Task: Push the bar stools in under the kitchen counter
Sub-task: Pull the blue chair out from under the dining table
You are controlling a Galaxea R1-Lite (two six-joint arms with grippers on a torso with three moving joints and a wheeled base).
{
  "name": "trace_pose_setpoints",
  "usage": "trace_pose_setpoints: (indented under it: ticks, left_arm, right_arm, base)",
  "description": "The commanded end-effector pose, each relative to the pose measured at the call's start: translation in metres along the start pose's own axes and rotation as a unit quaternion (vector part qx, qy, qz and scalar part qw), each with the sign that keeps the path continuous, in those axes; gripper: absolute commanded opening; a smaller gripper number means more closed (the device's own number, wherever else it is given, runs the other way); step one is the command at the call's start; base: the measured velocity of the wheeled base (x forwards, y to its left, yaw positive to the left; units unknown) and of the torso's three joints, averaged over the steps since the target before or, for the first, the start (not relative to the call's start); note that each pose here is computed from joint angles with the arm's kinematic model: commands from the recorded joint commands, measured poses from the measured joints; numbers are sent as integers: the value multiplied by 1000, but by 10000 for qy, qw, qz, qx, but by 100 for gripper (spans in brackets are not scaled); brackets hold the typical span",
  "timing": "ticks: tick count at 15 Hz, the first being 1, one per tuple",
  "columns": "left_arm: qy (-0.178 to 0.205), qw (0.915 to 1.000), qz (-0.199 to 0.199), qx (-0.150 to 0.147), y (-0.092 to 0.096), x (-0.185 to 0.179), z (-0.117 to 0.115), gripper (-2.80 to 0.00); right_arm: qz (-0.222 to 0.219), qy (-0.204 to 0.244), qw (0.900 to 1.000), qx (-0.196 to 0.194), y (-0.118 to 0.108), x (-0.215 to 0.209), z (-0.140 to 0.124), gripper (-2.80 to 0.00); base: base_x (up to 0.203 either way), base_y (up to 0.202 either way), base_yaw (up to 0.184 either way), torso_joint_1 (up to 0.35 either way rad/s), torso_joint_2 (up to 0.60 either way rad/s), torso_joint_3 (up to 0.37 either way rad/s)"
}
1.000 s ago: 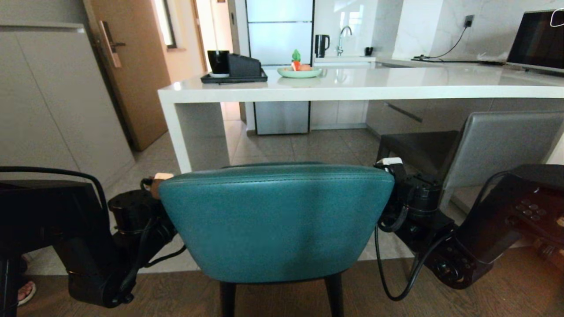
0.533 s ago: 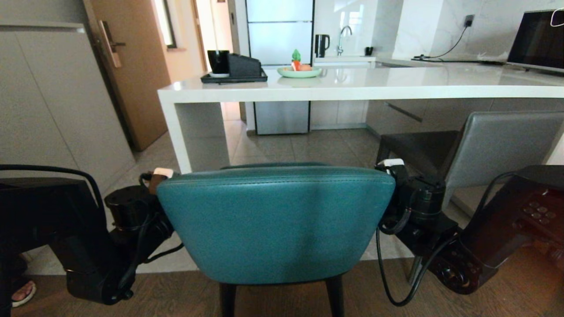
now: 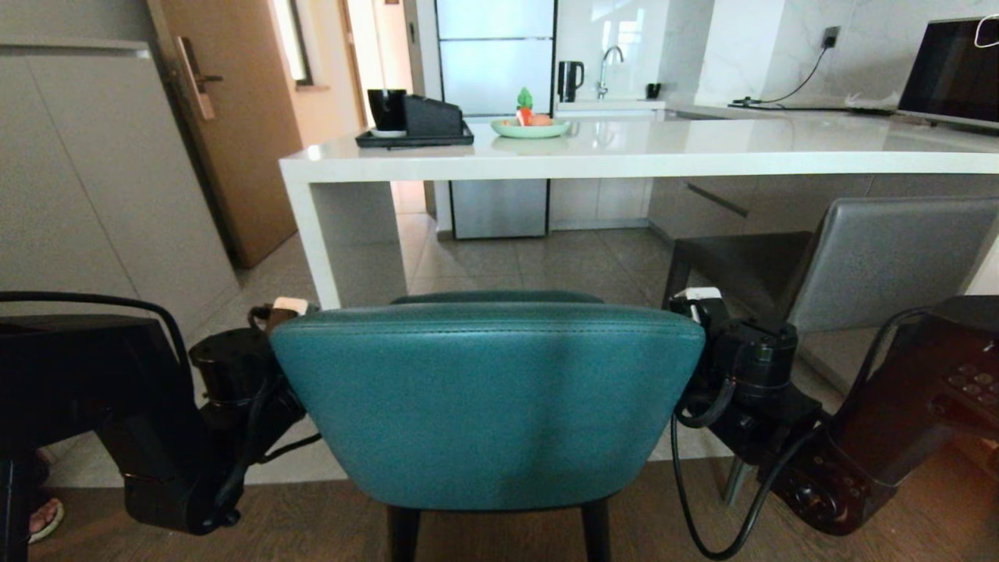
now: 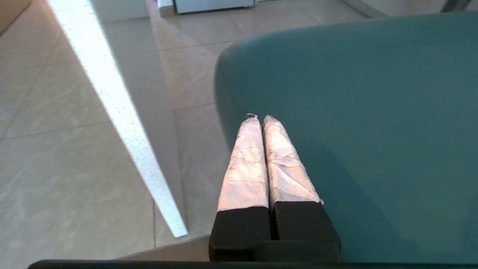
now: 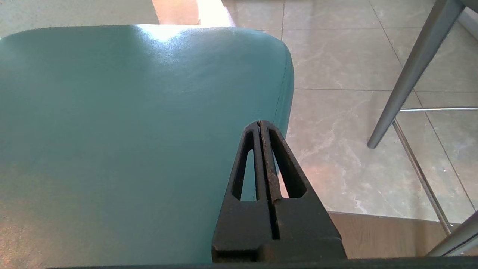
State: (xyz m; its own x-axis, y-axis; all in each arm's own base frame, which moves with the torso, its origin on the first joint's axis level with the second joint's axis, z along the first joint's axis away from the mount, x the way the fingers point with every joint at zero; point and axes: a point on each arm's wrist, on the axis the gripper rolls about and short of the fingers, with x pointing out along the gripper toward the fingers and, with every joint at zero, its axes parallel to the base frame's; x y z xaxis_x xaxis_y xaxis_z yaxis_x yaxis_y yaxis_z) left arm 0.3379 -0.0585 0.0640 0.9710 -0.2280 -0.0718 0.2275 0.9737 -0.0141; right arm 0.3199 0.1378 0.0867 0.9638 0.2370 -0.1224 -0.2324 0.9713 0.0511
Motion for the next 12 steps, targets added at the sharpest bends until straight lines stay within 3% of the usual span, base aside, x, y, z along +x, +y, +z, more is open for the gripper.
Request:
trace_pose_setpoints:
  ticks: [1,7,10,12]
  left_arm:
    - [-8,9999,150,-22,15,-7,2,-280]
    - [13,9988,467,-118,74,-27,4,-280]
    - [333,9973,601,-250,84,-64,1,-280]
    - [375,9980,336,-373,94,-108,10,-280]
  right_arm:
    - [-141,-112,9998,28,-9,0,6,-280]
    - [-924,-286,9952,137,-66,-7,22,-280]
    - [-1163,-353,9920,354,-88,-41,32,-280]
    - [-1216,-477,9901,507,-89,-75,42,-280]
  base:
    - [0,0,0,0,0,0]
    - [0,0,0,0,0,0]
    - [0,0,0,0,0,0]
    - [0,0,0,0,0,0]
